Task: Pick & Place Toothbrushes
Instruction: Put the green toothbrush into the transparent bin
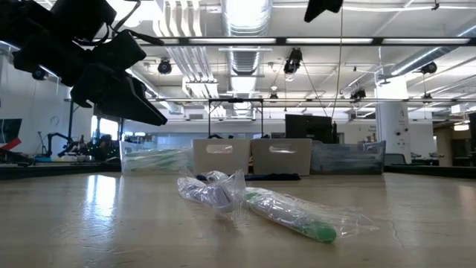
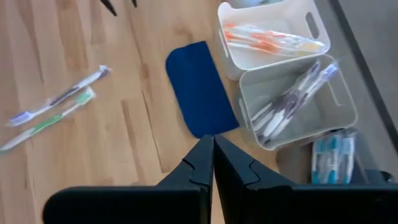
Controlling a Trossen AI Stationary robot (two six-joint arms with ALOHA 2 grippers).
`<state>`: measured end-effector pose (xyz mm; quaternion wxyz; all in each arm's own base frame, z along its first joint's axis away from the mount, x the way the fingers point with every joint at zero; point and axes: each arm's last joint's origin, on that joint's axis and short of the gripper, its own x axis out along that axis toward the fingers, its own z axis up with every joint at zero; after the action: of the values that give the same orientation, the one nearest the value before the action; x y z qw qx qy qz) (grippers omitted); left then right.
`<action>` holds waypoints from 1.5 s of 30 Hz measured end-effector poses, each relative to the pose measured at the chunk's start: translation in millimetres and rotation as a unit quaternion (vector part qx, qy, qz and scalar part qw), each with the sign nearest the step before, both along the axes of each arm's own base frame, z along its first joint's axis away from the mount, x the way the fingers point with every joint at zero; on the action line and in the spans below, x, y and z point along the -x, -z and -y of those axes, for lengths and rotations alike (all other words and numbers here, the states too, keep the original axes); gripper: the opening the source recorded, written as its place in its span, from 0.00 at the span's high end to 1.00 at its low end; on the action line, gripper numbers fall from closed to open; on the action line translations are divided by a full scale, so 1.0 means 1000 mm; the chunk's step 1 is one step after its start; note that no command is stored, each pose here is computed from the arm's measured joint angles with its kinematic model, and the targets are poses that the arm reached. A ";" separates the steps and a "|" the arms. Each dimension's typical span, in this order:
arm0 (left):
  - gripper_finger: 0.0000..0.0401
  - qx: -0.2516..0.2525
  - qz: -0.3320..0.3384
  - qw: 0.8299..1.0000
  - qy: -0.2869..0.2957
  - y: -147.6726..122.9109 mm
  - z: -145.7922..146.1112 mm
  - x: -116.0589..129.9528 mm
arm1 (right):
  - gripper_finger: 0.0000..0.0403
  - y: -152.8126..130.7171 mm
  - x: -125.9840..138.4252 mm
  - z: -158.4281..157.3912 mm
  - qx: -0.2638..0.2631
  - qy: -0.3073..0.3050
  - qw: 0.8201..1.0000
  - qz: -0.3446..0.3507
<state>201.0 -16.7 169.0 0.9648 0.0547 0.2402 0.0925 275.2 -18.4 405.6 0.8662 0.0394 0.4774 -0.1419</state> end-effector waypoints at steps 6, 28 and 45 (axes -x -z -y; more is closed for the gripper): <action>0.56 0.000 0.000 1.000 0.000 0.000 0.000 0.000 | 0.98 0.020 0.027 -0.018 -0.004 -0.026 1.000 0.017; 0.56 -0.022 -0.012 1.000 0.011 0.001 0.000 0.001 | 0.98 0.096 0.131 -0.026 0.025 -0.099 0.985 0.142; 0.56 -0.001 0.006 1.000 -0.031 0.000 -0.002 0.000 | 0.98 0.119 0.165 -0.024 0.033 -0.131 0.975 0.179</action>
<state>200.9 -15.2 169.3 0.9629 0.0474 0.2359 0.1225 110.4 5.5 286.6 0.9495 -0.0272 0.3108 -0.0331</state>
